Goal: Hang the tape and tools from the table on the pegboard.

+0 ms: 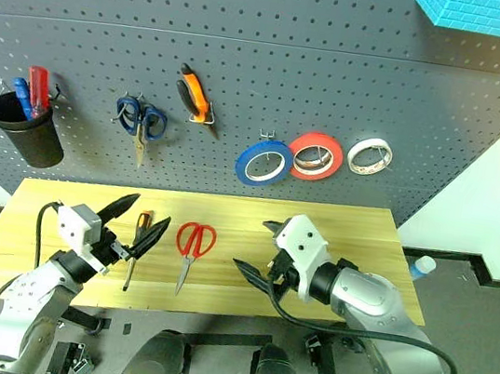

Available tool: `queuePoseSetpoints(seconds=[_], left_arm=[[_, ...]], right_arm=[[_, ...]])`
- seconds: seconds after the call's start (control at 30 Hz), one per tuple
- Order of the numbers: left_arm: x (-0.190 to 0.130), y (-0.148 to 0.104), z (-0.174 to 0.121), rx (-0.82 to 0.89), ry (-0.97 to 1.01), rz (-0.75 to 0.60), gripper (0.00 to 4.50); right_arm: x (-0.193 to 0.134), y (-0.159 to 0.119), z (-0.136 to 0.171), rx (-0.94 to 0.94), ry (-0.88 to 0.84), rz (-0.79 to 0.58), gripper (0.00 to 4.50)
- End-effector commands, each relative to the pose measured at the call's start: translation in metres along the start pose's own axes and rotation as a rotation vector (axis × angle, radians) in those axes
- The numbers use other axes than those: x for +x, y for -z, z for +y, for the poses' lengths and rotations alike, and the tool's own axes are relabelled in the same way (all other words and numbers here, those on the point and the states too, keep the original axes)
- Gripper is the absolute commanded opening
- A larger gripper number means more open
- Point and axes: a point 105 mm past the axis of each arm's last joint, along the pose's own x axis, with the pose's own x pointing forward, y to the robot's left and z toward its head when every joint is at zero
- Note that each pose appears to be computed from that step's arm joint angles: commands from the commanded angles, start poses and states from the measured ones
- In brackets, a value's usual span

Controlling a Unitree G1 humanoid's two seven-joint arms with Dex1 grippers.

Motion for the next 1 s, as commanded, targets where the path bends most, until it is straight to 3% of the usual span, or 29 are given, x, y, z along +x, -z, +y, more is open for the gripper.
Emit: queuePoseSetpoints(seconds=[0.03,0.13,0.3,0.43,0.7,1.0], left_arm=[[-0.002,0.014,-0.001,0.027,-0.019,0.143,4.5],[-0.008,0.04,-0.004,-0.016,0.007,0.324,4.5],[-0.01,0.069,0.006,-0.07,-0.108,0.558,4.5],[-0.01,0.075,0.005,-0.083,-0.174,0.622,4.5],[0.004,0.076,-0.028,-0.15,-0.132,0.667,4.5],[0.014,0.08,-0.029,-0.176,-0.213,0.685,4.5]], right_arm=[[0.002,-0.005,0.001,-0.031,-0.017,-0.009,4.45],[0.004,-0.004,0.003,-0.038,-0.034,-0.001,4.45],[0.008,-0.004,0.009,-0.044,-0.058,-0.003,4.45],[0.01,-0.006,0.014,-0.043,-0.074,-0.013,4.45],[0.012,-0.007,0.02,-0.042,-0.095,-0.014,4.45],[0.013,-0.009,0.024,-0.046,-0.116,-0.012,4.45]])
